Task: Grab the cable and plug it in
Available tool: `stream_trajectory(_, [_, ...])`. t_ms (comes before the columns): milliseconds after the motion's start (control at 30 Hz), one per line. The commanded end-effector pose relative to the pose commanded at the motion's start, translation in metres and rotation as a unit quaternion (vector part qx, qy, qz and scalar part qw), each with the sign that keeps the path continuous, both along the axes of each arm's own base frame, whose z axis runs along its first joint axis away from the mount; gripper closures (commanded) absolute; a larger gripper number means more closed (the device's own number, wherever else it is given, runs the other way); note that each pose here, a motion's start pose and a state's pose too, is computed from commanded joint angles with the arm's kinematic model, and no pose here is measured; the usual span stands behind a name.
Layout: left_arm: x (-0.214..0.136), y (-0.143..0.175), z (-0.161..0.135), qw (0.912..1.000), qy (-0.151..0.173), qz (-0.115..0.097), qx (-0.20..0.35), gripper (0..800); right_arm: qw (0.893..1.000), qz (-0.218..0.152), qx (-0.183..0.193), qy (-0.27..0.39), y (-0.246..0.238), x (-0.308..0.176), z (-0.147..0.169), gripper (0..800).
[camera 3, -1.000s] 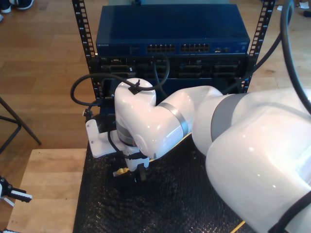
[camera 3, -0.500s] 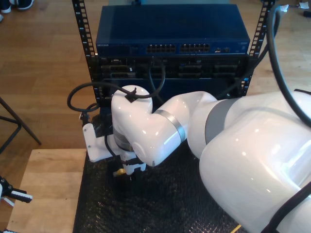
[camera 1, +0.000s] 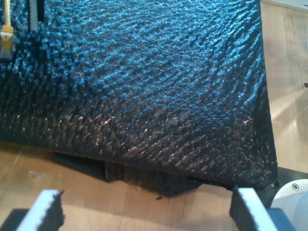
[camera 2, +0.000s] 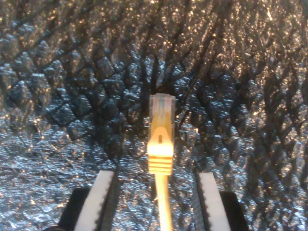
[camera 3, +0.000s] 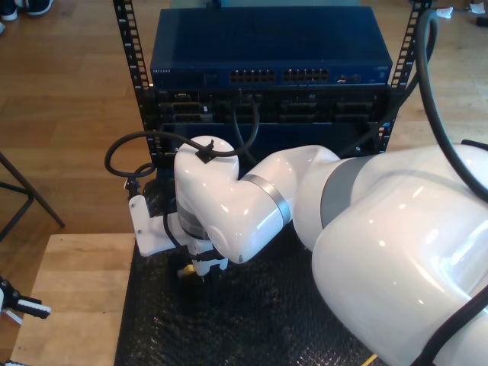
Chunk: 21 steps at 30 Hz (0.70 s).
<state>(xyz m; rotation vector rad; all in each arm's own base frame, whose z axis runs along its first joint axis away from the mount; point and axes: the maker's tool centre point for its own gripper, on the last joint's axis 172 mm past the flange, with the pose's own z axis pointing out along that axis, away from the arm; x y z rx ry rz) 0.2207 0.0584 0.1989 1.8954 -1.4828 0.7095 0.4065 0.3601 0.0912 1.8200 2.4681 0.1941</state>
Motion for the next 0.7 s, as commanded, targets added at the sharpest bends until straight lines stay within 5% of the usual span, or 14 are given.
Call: stream_trajectory(700, [0.0, 0.0, 0.0, 1.0, 0.0, 0.0, 0.0, 0, 1.0, 0.0, 0.005, -0.005, 0.0029, 0.0015, 0.0042, 476])
